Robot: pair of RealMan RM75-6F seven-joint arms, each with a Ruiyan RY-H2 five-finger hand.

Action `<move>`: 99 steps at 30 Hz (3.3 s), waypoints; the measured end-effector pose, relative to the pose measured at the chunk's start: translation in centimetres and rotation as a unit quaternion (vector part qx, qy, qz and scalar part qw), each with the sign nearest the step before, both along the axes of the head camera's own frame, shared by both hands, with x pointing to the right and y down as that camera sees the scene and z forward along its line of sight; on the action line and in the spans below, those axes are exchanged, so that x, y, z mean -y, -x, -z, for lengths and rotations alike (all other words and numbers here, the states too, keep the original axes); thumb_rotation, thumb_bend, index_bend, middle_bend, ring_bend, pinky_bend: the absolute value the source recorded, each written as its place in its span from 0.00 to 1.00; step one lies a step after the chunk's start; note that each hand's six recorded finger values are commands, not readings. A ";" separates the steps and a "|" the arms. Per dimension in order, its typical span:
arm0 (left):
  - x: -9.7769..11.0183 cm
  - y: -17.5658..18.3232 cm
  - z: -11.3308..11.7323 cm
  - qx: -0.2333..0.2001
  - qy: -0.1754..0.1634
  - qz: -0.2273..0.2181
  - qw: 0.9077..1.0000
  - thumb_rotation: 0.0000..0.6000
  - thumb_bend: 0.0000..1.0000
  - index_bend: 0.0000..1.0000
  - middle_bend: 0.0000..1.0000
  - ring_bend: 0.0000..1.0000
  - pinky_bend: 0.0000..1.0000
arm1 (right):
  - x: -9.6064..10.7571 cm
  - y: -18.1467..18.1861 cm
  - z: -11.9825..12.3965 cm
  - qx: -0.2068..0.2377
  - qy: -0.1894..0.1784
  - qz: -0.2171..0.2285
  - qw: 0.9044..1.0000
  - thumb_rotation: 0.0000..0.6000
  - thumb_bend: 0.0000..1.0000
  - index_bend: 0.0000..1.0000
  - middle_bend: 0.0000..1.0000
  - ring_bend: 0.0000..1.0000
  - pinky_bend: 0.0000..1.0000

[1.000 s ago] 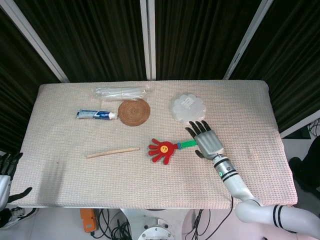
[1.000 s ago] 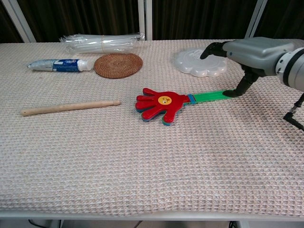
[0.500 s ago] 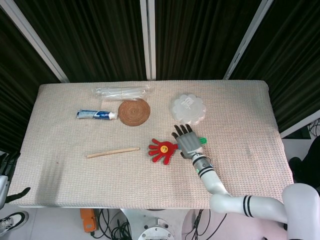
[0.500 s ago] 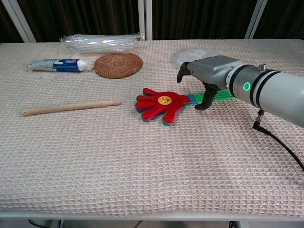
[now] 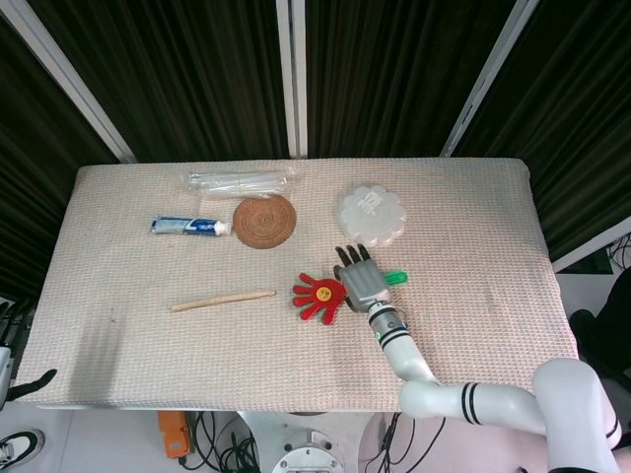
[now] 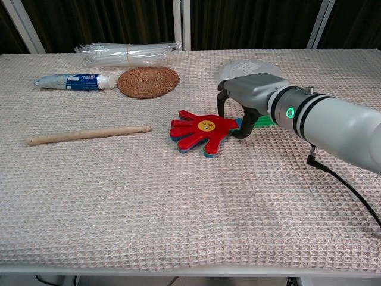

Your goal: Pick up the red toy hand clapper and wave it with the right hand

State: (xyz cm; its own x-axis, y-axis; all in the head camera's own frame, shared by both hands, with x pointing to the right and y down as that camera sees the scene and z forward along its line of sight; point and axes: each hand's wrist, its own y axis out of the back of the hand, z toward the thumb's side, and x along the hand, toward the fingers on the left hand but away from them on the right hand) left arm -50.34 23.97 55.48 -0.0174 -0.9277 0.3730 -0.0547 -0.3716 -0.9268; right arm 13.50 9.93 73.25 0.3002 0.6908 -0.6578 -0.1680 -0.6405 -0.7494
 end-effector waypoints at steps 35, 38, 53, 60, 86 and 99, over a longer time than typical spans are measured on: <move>0.0 -0.1 -0.3 -0.013 0.002 0.000 1.000 1.00 0.09 0.04 0.03 0.00 0.03 | 0.1 -0.7 1.2 0.111 -0.026 -0.048 0.992 1.00 0.47 0.88 0.52 0.27 0.22; 0.1 -0.2 -0.3 -0.015 0.001 -0.001 1.000 1.00 0.10 0.04 0.03 0.00 0.03 | 0.1 -1.0 1.7 0.146 -0.029 -0.062 0.987 1.00 0.47 0.91 0.55 0.35 0.37; -0.1 -0.1 -0.2 -0.015 -0.001 0.001 1.000 1.00 0.09 0.04 0.03 0.00 0.03 | 0.0 -2.5 1.6 0.216 -0.033 -0.109 0.970 1.00 0.50 0.94 0.69 0.64 0.87; -0.1 0.0 -0.1 -0.014 -0.004 0.003 1.000 1.00 0.09 0.04 0.03 0.00 0.03 | 0.4 -3.0 2.0 0.272 -0.021 -0.158 0.949 1.00 0.52 0.98 0.74 0.76 0.96; 0.1 -0.2 -0.2 -0.011 -0.002 0.001 1.000 1.00 0.10 0.04 0.03 0.00 0.03 | 4.6 -7.6 7.1 0.573 0.122 -0.372 0.720 1.00 0.54 1.00 0.80 0.85 1.00; 0.1 -0.2 -0.1 -0.010 -0.003 0.001 1.000 1.00 0.10 0.04 0.03 0.00 0.03 | 3.1 -7.8 5.2 0.223 0.006 -0.071 0.972 1.00 0.48 1.00 0.84 0.87 1.00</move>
